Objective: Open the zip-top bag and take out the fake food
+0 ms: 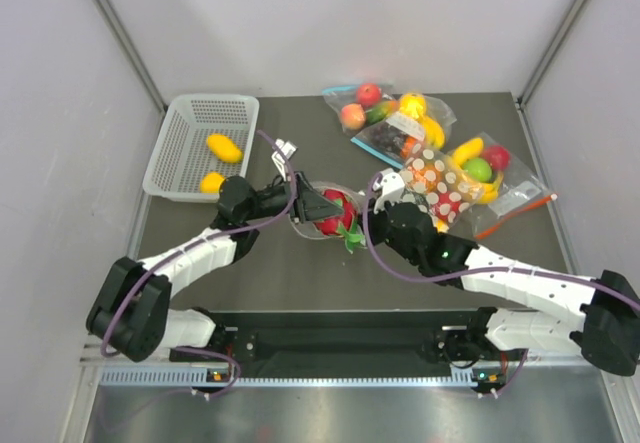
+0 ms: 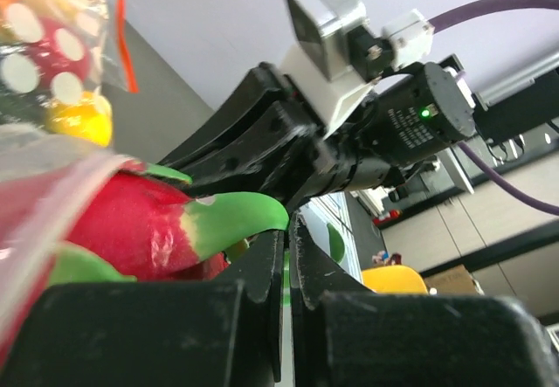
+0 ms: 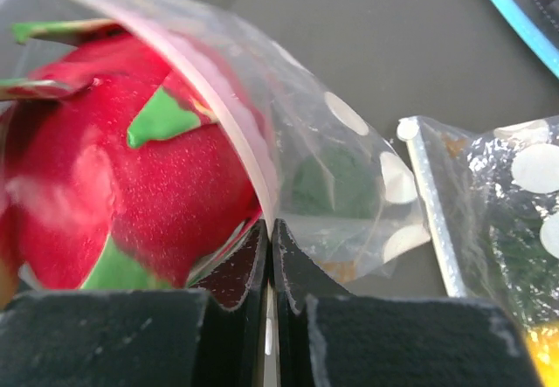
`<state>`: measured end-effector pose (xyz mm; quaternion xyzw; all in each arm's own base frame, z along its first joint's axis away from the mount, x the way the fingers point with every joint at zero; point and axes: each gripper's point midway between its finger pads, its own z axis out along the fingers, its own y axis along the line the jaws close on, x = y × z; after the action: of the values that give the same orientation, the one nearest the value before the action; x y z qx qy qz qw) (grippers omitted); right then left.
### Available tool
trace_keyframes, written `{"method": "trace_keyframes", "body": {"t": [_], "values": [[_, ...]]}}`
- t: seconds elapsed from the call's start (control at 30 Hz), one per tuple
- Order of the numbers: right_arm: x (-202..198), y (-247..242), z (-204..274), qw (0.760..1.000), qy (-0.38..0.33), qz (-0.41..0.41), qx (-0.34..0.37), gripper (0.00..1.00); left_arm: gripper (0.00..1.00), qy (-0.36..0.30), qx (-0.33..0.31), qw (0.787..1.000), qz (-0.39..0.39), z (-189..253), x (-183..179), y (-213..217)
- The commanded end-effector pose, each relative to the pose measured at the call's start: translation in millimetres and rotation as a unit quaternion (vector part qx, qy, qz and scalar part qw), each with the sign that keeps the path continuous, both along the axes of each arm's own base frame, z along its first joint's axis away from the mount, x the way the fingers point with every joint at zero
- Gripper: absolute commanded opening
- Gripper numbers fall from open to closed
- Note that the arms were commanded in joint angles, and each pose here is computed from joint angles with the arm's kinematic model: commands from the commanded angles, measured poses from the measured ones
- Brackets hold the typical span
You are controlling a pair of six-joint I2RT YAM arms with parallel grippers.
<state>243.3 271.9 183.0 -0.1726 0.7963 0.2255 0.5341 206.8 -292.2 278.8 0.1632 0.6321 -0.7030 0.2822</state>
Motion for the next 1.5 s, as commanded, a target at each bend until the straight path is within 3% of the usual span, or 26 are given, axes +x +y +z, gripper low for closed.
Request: {"method": "trace_keyframes", "body": {"t": [0.0,0.37,0.53,0.83,1.1,1.47], "values": [[7,17,23,0.999,-0.021,0.018,0.041,0.0,0.0,-0.104,-0.066,0.992,-0.03,56,-10,-10],[9,7,13,0.999,-0.01,0.001,0.032,0.0,0.0,-0.139,-0.058,0.988,-0.021,84,-10,-9],[9,4,12,0.999,-0.009,-0.002,0.035,0.0,0.0,-0.183,-0.049,0.982,0.026,108,-5,-1],[4,-4,16,0.999,-0.013,-0.004,0.039,0.0,0.0,-0.195,-0.023,0.977,0.085,117,19,17],[0,-12,15,0.999,-0.013,-0.008,0.039,0.0,0.0,-0.222,-0.019,0.961,0.164,147,63,54],[-3,-15,15,0.999,-0.013,-0.008,0.038,0.0,0.0,-0.209,-0.001,0.92,0.331,155,146,163]]}}
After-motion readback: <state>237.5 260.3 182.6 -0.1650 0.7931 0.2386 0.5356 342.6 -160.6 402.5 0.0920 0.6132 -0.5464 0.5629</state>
